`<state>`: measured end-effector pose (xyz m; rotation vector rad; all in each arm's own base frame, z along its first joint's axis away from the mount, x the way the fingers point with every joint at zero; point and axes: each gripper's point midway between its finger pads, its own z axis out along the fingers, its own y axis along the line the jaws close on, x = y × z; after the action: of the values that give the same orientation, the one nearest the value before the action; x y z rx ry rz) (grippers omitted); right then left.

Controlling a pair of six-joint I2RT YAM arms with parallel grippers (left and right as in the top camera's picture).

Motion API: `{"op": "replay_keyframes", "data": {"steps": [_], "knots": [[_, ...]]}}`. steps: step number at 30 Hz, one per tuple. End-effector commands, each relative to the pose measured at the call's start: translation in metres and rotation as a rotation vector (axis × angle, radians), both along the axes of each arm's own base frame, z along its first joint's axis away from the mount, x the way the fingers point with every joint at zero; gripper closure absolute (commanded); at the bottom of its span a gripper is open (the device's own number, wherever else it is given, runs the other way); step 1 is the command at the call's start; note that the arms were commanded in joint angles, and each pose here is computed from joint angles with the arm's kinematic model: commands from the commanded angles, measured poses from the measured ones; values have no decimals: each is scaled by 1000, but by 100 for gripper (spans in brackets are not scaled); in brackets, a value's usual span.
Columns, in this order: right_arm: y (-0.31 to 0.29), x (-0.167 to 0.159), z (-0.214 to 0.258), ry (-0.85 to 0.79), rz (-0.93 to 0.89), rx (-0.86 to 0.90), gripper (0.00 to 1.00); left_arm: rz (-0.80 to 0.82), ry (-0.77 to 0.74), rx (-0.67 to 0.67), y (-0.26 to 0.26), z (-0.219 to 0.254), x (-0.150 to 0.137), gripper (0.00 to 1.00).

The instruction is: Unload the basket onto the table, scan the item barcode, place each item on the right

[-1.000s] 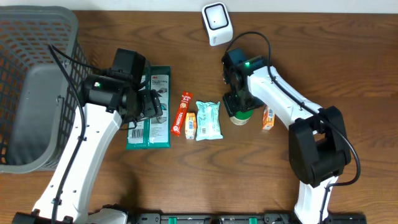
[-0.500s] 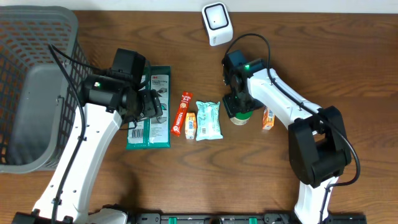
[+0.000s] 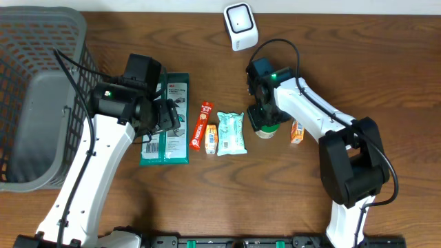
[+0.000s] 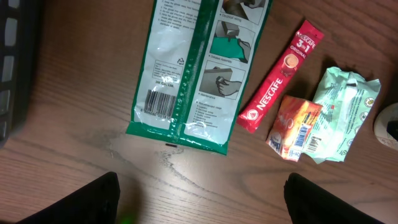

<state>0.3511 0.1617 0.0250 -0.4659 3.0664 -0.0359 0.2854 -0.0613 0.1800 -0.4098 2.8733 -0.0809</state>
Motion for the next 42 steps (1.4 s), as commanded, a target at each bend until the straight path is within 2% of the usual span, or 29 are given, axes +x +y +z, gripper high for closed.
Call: {"op": "replay_keyframes", "data": {"steps": [1, 16, 26, 29, 31, 32, 35, 42], "knots": [[-4, -7, -17, 30, 9, -30, 36, -4, -11, 6, 0, 3, 0, 15], [-4, -9, -21, 31, 9, -30, 34, -4, -11, 6, 0, 3, 0, 15], [-5, -10, -27, 25, 9, -28, 40, -4, -11, 6, 0, 3, 0, 15], [-6, -12, -26, 34, 9, -32, 51, -4, -11, 6, 0, 3, 0, 15], [-6, -13, -24, 42, 9, -36, 61, -4, -11, 6, 0, 3, 0, 15], [-6, -14, -21, 49, 9, -38, 69, -4, -11, 6, 0, 3, 0, 15], [-4, -15, -5, 65, 11, -32, 79, -4, -11, 6, 0, 3, 0, 15], [14, -3, 96, -136, 27, 101, 80, -4, -11, 6, 0, 3, 0, 15]]}}
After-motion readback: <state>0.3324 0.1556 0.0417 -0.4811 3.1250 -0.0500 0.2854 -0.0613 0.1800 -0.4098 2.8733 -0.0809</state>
